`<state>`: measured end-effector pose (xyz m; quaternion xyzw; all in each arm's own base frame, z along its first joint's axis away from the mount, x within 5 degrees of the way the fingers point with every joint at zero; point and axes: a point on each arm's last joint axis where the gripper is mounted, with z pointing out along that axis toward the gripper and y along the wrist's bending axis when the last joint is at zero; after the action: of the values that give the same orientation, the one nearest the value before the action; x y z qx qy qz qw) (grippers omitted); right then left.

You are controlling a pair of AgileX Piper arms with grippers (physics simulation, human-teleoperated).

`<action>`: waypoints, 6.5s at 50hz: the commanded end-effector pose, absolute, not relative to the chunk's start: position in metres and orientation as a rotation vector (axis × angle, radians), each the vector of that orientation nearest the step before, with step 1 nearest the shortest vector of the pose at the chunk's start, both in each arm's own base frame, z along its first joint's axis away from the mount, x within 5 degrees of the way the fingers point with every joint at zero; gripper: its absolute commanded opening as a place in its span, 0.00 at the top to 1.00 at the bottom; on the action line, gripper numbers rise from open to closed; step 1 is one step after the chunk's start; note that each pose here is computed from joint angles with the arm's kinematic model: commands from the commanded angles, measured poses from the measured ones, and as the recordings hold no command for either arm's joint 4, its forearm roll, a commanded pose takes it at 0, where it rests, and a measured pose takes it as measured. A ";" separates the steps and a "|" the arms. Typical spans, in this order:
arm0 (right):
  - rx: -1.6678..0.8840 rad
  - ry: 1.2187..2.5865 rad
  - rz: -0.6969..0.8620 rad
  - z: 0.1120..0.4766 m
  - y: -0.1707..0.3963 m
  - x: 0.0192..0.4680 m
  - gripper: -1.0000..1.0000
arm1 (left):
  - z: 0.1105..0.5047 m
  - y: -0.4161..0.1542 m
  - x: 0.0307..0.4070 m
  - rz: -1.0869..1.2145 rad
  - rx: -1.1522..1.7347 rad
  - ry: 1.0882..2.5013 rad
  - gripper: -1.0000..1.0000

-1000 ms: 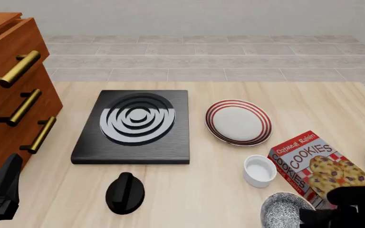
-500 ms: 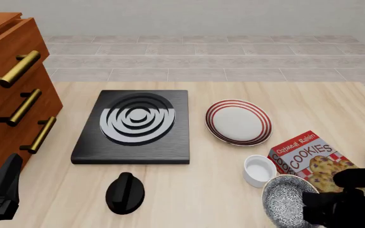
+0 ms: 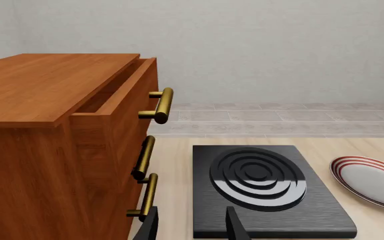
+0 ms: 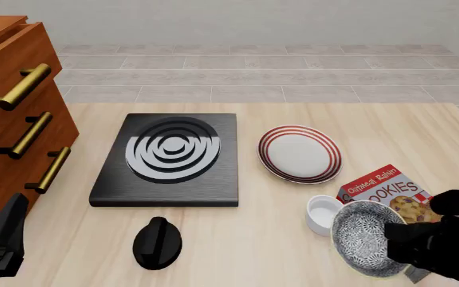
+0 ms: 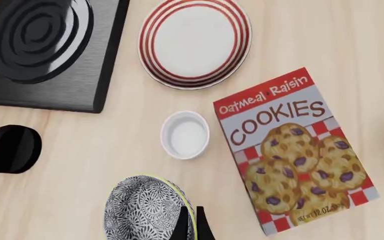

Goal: Pick the akita bowl next to the ramekin and place it on the plate.

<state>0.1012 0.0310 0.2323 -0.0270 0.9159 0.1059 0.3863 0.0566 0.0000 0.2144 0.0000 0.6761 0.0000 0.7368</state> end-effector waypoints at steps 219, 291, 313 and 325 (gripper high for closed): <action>0.058 2.211 0.195 0.263 0.041 0.275 1.00 | 0.214 0.000 0.057 0.000 0.000 1.485 0.00; 0.093 2.200 0.245 0.236 0.060 0.335 1.00 | 0.214 0.000 0.057 0.000 0.000 1.485 0.00; 0.147 2.185 0.241 0.229 0.052 0.356 1.00 | 0.214 0.000 0.057 0.000 0.000 1.485 0.00; 0.171 2.187 0.232 0.219 0.047 0.367 1.00 | 0.214 0.000 0.057 0.000 0.000 1.485 0.00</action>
<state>0.3582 0.0507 0.2226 0.0528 0.8879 0.0907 0.4478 0.0566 0.0000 0.2144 0.0000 0.6761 0.0000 0.7368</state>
